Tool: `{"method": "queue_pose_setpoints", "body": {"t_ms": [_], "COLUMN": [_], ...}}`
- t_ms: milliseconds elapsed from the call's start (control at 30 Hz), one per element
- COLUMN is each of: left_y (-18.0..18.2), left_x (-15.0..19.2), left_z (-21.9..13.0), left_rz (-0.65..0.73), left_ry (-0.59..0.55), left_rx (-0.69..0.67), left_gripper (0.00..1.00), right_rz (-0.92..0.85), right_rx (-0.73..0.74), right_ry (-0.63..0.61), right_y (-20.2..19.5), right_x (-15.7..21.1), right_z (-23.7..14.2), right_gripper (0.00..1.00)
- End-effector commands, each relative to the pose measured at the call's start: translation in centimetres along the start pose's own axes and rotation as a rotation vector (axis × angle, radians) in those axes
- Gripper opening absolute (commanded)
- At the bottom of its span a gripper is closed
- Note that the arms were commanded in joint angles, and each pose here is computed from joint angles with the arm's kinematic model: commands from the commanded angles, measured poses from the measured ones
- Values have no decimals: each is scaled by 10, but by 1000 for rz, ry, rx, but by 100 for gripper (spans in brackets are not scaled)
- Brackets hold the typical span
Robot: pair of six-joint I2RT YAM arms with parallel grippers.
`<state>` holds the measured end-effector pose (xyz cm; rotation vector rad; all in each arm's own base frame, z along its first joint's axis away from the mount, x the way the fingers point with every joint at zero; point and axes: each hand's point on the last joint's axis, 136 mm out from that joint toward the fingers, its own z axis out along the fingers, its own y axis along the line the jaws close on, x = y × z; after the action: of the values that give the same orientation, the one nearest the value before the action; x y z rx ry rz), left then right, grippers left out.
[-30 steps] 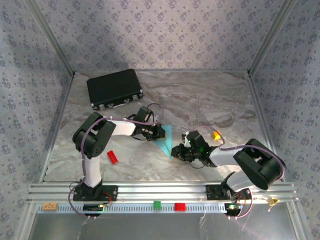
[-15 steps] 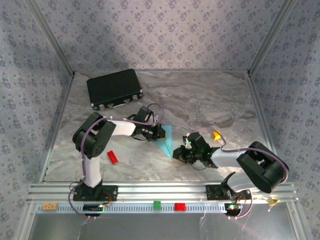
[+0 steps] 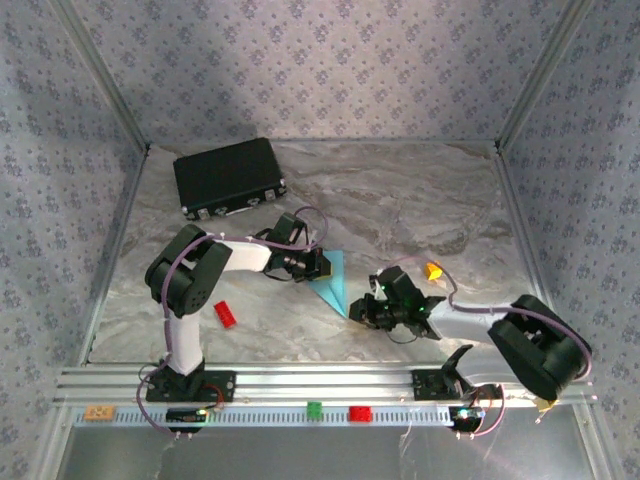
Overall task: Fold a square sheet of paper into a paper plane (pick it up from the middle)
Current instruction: Fourth fold the wing at the center of the table.
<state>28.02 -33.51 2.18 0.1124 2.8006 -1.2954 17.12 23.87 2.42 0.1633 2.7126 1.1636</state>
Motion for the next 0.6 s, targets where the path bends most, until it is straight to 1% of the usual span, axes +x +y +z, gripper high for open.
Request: {"method": "queue_pose_setpoints", "body": {"t_ms": [0, 133, 267, 367, 567], "left_y": [26, 25, 25, 24, 24], "left_x": [9, 10, 10, 10, 11], "left_z": [7, 8, 8, 8, 8], "left_rz": [-41, -39, -38, -40, -39], "left_ry": [21, 24, 24, 24, 24], "left_rx": [-70, -69, -70, -68, -67], "left_gripper": [7, 7, 7, 7, 7], "right_rz": [-27, -92, -139, -156, -161], "right_rx": [40, -33, -71, -66, -19], "right_ry": [-39, -66, -43, -17, 19], "right_y": [5, 36, 62, 70, 70], "right_x": [-13, -32, -44, -48, -52], "right_z": [-13, -20, -10, 5, 29], "right_gripper": [16, 9, 5, 3, 2]}}
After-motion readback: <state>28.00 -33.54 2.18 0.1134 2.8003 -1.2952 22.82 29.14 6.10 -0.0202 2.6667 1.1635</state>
